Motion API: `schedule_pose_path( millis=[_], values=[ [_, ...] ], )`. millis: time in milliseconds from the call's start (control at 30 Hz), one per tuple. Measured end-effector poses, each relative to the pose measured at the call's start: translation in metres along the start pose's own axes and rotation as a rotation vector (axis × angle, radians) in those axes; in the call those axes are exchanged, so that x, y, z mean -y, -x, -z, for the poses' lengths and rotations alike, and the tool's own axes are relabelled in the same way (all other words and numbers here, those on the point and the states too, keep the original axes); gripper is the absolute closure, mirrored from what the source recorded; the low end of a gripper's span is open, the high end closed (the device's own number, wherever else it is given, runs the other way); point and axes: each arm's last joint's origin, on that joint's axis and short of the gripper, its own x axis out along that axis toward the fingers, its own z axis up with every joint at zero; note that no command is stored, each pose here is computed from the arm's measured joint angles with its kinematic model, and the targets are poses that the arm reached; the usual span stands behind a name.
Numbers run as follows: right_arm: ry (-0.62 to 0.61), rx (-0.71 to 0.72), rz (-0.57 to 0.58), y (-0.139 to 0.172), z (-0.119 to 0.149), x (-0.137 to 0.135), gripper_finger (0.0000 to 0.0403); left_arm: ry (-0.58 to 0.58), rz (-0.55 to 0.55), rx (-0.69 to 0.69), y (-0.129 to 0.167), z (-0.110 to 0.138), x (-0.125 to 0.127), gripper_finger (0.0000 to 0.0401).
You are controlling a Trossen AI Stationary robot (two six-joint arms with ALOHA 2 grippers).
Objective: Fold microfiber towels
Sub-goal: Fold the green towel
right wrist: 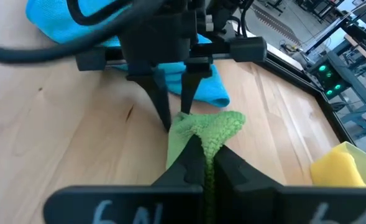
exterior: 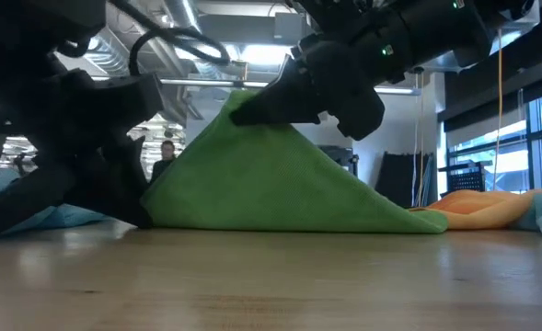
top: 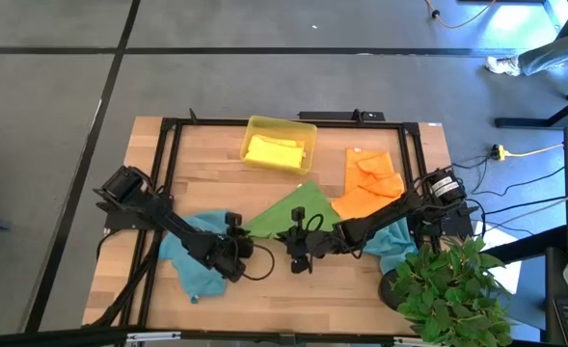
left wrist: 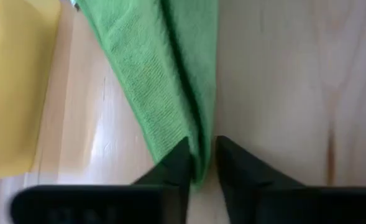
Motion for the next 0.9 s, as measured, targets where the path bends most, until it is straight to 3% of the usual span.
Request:
schedule_pose_path(
  millis=[100,233,400,700,900],
  values=[
    [0.001,-0.001,0.0,0.0,0.0,0.0,0.0401,0.002,-0.016,0.005,-0.001,0.0,-0.001,0.0391],
    [0.021,0.003,0.011,0.008,-0.008,0.008,0.0401,-0.01,-0.08,0.008,0.008,-0.004,-0.011,0.0399],
    [0.01,0.034,0.018,0.034,-0.031,0.03,0.0401,0.021,-0.16,0.058,0.045,-0.025,-0.041,0.04],
    [-0.052,0.141,0.039,0.078,-0.059,0.105,0.0401,0.044,-0.231,0.213,0.117,-0.057,-0.115,0.0401],
    [-0.085,0.144,0.128,0.096,-0.055,0.162,0.0401,0.063,-0.269,0.223,0.134,-0.061,-0.165,0.0401]
  ],
)
